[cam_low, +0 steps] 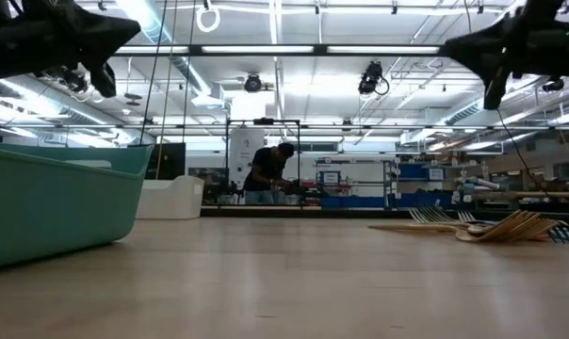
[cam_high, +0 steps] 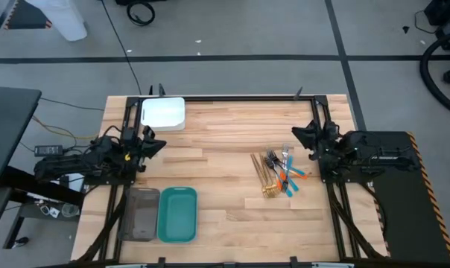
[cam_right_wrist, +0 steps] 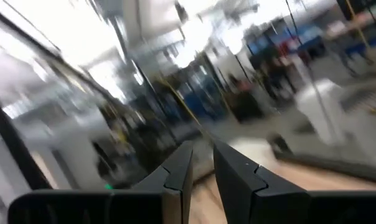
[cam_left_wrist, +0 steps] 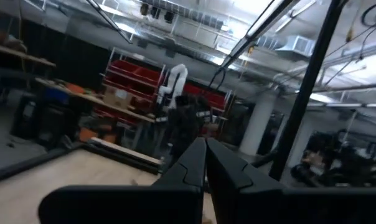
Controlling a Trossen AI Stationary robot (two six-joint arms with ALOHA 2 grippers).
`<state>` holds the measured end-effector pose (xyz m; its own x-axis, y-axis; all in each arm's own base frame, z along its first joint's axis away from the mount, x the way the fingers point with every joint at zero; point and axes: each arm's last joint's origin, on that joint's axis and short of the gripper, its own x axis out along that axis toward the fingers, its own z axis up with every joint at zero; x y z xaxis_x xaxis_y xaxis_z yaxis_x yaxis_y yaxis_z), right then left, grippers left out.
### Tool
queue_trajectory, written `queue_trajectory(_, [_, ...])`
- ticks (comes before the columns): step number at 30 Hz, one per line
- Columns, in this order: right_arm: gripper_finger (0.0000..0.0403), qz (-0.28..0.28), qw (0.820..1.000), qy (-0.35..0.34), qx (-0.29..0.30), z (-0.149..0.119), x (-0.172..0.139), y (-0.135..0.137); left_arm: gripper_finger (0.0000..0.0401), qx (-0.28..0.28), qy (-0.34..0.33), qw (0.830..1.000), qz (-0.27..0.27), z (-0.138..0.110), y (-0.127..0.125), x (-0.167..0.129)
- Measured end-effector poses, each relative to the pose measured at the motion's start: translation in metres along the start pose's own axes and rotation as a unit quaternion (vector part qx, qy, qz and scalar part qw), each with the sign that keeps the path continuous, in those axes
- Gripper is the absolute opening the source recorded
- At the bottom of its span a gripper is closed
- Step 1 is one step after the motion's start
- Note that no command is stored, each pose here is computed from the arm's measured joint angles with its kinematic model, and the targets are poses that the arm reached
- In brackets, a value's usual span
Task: Sort silverware by color (type)
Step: Put the blue fork into the green bin
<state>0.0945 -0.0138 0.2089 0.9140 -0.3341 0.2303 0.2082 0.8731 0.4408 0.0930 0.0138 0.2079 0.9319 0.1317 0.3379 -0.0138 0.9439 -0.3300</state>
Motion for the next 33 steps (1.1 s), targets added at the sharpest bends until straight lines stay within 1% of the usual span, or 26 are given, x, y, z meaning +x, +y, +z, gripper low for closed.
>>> queue_trajectory(2, [0.0075,-0.045,0.998,0.044,-0.02,-0.003,0.004,-0.002,0.002,0.022,-0.005,1.0,0.018,0.007,-0.001,0.001])
queue_trajectory(4, [0.0075,-0.085,0.993,0.076,-0.037,-0.006,0.009,-0.003,0.002,0.055,-0.009,0.997,0.052,0.01,0.002,0.001])
queue_trajectory(6, [0.0075,-0.105,0.988,0.102,-0.049,-0.008,0.015,-0.002,0.002,0.082,-0.01,0.993,0.081,0.01,0.004,0.001])
queue_trajectory(8, [0.0075,-0.118,0.982,0.136,-0.062,-0.011,0.021,-0.002,0.002,0.099,-0.013,0.99,0.097,0.01,0.006,0.0])
queue_trajectory(10, [0.0075,-0.131,0.974,0.17,-0.075,-0.014,0.027,-0.001,0.002,0.105,-0.016,0.988,0.112,0.011,0.007,0.001])
queue_trajectory(14, [0.0075,-0.15,0.958,0.225,-0.096,-0.012,0.042,0.005,0.002,0.11,-0.034,0.983,0.144,0.014,0.01,0.0])
queue_trajectory(19, [0.0075,-0.146,0.94,0.289,-0.108,-0.015,0.059,0.01,0.0022,0.108,-0.039,0.978,0.175,0.015,0.015,0.0])
queue_trajectory(23, [0.0075,-0.136,0.919,0.351,-0.12,-0.017,0.071,0.016,0.0045,0.109,-0.03,0.975,0.192,0.014,0.019,0.001])
queue_trajectory(25, [0.0075,-0.133,0.903,0.388,-0.13,-0.016,0.078,0.019,0.0063,0.106,-0.021,0.974,0.202,0.013,0.021,0.002])
queue_trajectory(28, [0.0075,-0.121,0.867,0.455,-0.162,-0.019,0.087,0.023,0.0091,0.108,-0.001,0.972,0.211,0.018,0.021,0.006])
queue_trajectory(31, [0.0075,-0.087,0.836,0.504,-0.202,-0.022,0.095,0.03,0.0109,0.115,0.033,0.972,0.204,0.02,0.02,0.011])
queue_trajectory(33, [0.0075,-0.058,0.812,0.532,-0.232,-0.027,0.099,0.034,0.0114,0.113,0.047,0.972,0.201,0.021,0.02,0.014])
